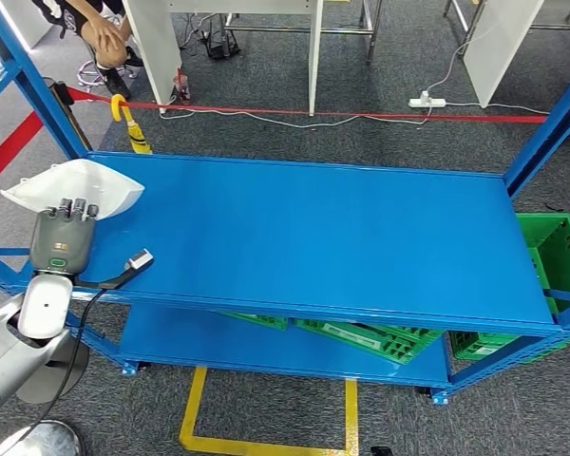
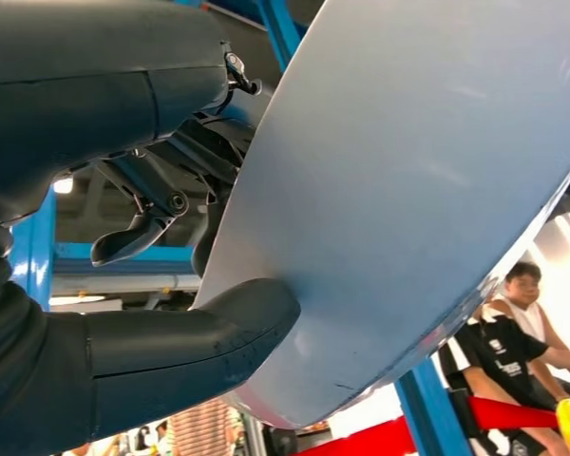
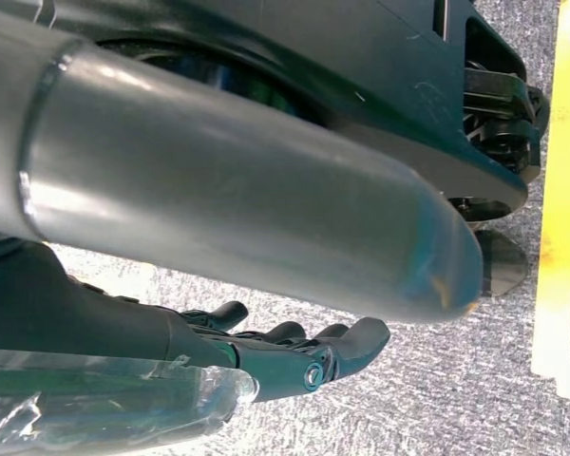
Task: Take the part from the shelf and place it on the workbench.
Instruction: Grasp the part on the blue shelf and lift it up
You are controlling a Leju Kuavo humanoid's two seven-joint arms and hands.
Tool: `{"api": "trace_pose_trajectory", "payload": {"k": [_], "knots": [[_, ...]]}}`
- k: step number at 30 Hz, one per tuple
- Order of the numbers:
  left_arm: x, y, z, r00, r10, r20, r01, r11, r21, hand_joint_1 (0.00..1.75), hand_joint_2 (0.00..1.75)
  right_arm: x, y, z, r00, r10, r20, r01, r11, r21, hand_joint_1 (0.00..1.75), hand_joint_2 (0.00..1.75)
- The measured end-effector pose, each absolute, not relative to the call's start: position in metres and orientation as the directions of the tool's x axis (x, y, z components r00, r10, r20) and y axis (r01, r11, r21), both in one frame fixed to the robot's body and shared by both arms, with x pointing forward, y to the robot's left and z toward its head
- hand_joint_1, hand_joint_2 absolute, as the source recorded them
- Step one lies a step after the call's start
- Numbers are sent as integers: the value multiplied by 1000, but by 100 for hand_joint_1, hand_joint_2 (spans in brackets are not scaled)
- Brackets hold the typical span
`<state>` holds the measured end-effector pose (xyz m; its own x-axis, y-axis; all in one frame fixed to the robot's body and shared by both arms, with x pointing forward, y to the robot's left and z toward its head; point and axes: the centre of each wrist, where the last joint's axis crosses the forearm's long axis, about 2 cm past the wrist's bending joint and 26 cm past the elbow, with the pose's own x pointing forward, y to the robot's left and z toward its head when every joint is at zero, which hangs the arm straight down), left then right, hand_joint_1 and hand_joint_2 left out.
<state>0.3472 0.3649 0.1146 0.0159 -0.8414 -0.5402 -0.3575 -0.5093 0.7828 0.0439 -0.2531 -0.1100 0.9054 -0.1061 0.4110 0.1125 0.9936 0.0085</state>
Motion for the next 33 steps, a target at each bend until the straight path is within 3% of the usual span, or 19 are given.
{"api": "trace_pose_trajectory", "payload": {"k": [18, 33], "knots": [[347, 329, 110, -75, -841, -536, -407, -465, 786, 175, 175, 44, -251, -110, 907, -99, 410, 106, 994, 8, 0, 0], [347, 324, 110, -113, -831, -545, -417, -459, 785, 175, 175, 47, -250, -109, 905, -97, 414, 101, 995, 11, 0, 0]]}}
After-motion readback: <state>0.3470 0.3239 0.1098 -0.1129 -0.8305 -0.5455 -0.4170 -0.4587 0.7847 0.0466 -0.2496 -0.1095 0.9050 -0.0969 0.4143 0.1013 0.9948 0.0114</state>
